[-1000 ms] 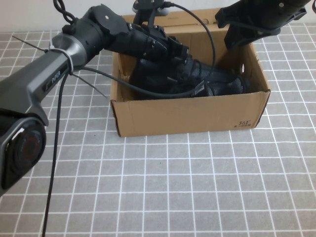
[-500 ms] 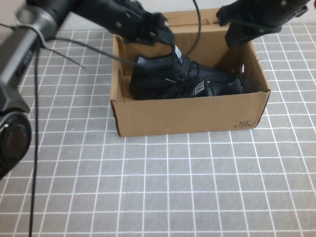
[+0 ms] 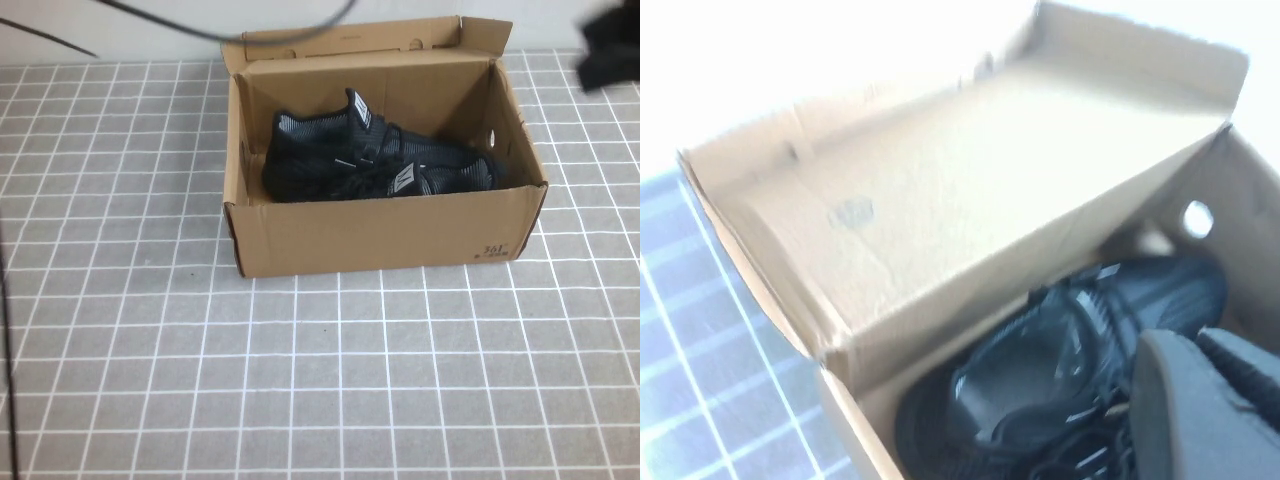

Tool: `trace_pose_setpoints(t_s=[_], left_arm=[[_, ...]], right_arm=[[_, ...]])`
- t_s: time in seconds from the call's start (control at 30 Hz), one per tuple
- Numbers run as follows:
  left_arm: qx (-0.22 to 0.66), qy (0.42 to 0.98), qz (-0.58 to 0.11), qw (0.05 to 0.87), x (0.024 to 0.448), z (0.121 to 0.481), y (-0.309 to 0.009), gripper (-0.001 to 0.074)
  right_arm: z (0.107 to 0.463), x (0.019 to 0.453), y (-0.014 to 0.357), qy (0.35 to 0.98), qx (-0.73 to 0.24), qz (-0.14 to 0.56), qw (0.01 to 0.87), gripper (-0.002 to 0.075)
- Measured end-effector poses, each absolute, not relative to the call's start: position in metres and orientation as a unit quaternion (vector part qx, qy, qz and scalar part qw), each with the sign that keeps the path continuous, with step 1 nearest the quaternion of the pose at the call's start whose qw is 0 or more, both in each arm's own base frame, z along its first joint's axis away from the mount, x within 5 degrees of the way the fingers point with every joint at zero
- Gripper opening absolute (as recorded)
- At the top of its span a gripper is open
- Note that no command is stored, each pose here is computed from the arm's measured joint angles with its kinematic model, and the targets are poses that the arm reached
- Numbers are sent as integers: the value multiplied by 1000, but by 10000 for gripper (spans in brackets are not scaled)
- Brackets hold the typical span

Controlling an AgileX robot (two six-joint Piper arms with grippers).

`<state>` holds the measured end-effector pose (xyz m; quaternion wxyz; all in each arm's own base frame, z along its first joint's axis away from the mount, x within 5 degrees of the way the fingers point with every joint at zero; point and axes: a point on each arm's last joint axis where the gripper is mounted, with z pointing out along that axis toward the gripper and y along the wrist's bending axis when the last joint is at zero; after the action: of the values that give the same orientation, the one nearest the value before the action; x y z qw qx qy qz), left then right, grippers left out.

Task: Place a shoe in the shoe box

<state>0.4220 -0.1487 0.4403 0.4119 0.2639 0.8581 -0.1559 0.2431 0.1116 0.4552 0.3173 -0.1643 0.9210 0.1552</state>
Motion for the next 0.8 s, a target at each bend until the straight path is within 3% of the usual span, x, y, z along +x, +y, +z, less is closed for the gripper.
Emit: trace_pose_setpoints(t_s=[0.43, 0.6, 0.8], left_arm=[[259, 790, -133, 539, 298, 563, -110, 1], [260, 790, -133, 540, 245, 575, -94, 1], [259, 818, -134, 496, 197, 542, -80, 1]], right_arm=[[441, 93, 44, 900, -141, 128, 391, -11], [425, 45, 25, 882, -140, 136, 428, -15], [404, 13, 14, 843, -134, 163, 495, -15]])
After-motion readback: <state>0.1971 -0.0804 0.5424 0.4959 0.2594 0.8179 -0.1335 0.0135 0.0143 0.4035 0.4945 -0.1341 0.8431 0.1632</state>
